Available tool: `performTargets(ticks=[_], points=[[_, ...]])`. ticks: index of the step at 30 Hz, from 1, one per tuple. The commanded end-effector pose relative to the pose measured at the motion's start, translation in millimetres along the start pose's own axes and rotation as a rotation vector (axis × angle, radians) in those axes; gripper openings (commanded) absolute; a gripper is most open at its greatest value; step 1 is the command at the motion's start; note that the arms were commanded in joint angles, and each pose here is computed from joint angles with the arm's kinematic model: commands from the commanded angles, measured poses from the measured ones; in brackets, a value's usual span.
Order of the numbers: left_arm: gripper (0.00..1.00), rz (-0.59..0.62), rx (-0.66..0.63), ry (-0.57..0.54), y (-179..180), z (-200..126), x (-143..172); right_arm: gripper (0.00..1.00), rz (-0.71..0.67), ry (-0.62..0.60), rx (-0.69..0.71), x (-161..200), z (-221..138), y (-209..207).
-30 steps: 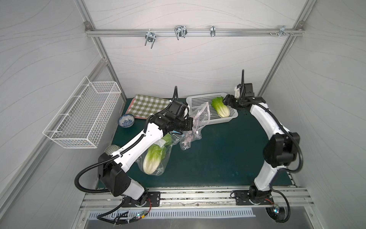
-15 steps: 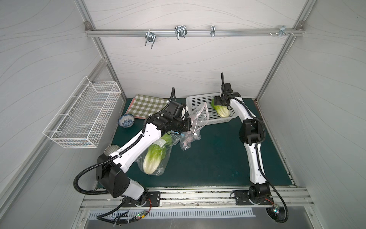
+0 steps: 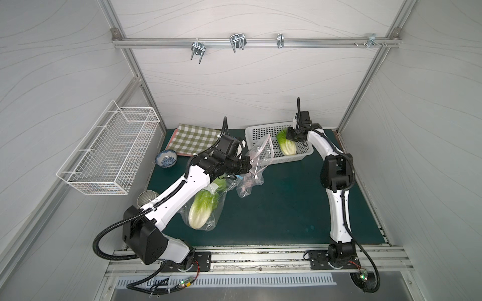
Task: Put the chinese cabbages into a zipper bag and zip it
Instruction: Pick up the Chinese cabbage from the basket, then place the Chinese cabbage in the zipper food storage bag.
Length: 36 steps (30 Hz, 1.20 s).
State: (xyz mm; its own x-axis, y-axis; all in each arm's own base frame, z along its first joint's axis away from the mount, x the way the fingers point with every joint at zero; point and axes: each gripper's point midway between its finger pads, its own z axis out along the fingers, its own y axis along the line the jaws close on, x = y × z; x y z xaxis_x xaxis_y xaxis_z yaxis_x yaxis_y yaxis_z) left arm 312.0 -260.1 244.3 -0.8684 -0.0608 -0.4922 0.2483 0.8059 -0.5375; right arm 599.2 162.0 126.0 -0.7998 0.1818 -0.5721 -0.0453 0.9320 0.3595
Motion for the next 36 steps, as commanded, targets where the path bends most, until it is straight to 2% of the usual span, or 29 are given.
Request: performTargets(ticks=[1, 5, 8, 12, 16, 20, 23, 25, 27, 36], points=[[0.00, -0.019, 0.045, -0.035, -10, 2, -10, 0.00, 0.020, -0.228, -0.255, -51, -64, 61], [0.00, -0.023, 0.052, -0.062, -11, 0, -19, 0.00, 0.055, -0.395, -0.373, -64, -122, 87], [0.00, -0.010, 0.051, -0.075, -15, -2, -30, 0.00, 0.093, -0.510, -0.462, -52, -161, 101], [0.00, -0.008, 0.049, -0.058, -17, -1, -31, 0.00, 0.109, -0.779, -0.586, -39, -236, 111], [0.00, -0.028, 0.063, -0.060, -19, -4, -30, 0.00, 0.116, -0.966, -0.699, -5, -302, 118], [0.00, -0.027, 0.071, -0.059, -23, -10, -32, 0.00, 0.130, -1.098, -0.815, 23, -354, 119], [0.00, -0.043, 0.085, -0.049, -27, -9, -32, 0.00, 0.111, -1.135, -0.961, 42, -385, 138], [0.00, -0.062, 0.105, -0.044, -30, -8, -33, 0.00, 0.108, -1.134, -1.037, 54, -395, 151], [0.00, -0.079, 0.133, -0.046, -36, -8, -36, 0.00, 0.126, -1.100, -1.068, 65, -390, 160], [0.00, -0.109, 0.234, -0.033, -58, -11, -41, 0.00, 0.090, -0.930, -0.988, 101, -316, 170]])
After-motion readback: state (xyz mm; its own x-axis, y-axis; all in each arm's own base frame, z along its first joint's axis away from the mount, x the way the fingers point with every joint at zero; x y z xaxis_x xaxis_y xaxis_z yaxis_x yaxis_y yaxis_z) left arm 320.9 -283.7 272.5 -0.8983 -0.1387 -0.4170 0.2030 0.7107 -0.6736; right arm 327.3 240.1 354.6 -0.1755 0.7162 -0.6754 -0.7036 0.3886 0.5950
